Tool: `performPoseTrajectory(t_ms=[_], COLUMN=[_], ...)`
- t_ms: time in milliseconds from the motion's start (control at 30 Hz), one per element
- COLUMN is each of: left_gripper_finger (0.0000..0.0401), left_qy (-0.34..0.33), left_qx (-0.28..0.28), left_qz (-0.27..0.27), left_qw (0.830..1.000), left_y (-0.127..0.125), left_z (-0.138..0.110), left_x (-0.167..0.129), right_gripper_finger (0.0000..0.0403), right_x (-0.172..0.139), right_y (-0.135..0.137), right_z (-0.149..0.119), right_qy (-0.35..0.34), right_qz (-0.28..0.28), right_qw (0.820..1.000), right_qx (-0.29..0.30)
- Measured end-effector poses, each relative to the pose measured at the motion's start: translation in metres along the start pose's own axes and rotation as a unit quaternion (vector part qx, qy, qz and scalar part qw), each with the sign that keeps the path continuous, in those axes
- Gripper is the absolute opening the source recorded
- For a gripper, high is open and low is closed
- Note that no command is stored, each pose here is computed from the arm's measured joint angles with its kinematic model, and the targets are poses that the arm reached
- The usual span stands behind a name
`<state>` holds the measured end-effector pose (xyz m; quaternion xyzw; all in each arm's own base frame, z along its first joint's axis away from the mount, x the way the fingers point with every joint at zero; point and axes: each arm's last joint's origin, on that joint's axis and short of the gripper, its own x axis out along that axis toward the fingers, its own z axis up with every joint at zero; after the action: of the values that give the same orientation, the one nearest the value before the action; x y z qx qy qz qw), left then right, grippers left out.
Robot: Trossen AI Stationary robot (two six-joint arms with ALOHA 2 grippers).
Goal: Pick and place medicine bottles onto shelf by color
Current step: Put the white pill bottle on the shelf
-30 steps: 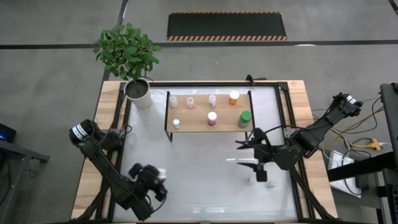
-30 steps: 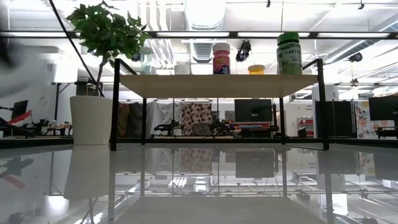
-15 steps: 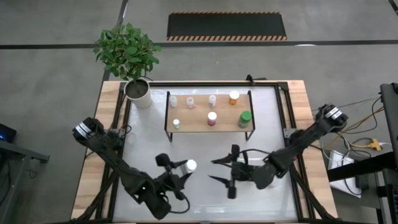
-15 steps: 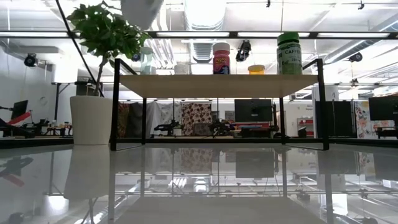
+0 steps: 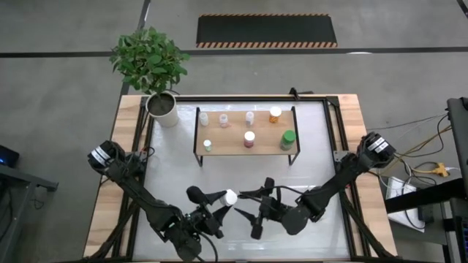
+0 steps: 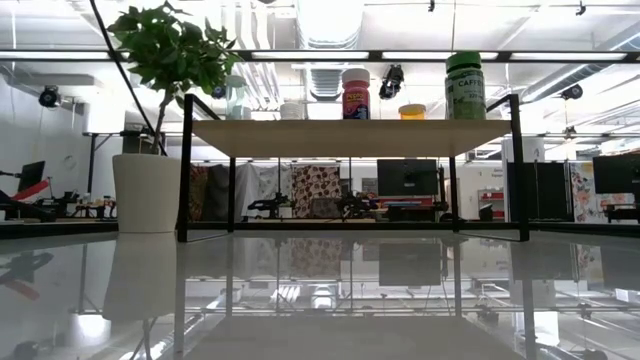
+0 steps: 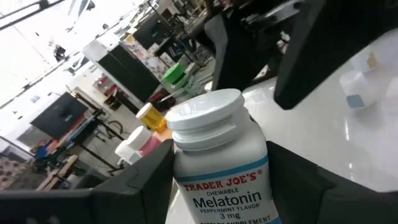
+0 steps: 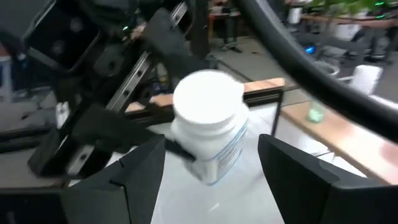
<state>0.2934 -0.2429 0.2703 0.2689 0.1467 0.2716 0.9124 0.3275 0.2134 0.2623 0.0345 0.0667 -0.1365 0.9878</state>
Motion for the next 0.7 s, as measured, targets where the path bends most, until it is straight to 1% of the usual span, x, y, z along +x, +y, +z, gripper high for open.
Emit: performPoseTrajectory(t_ms=[167,367,500,700], left_gripper_finger=[0.0196,0.0199,0.0207,0.0209], left_qy=[0.001,0.001,0.008,0.014], left_qx=[-0.004,-0.006,-0.002,-0.004], left_qz=[0.009,0.012,0.022,0.039], left_qw=[1.000,1.000,1.000,0.999], left_y=[0.001,0.001,0.003,0.006], left_z=[0.000,0.000,-0.002,-0.003], left_x=[0.000,0.001,0.008,0.016], right_gripper_finger=[0.0247,0.0247,0.0247,0.0247], right_x=[0.004,0.007,0.010,0.021], right_y=[0.004,0.009,0.014,0.009], right_z=[0.003,0.012,0.014,0.013], right_qy=[-0.012,-0.020,-0.023,-0.027], right_qz=[-0.035,-0.035,-0.035,-0.075], right_qw=[0.999,0.999,0.999,0.997], right_qx=[-0.002,-0.009,-0.007,-0.008])
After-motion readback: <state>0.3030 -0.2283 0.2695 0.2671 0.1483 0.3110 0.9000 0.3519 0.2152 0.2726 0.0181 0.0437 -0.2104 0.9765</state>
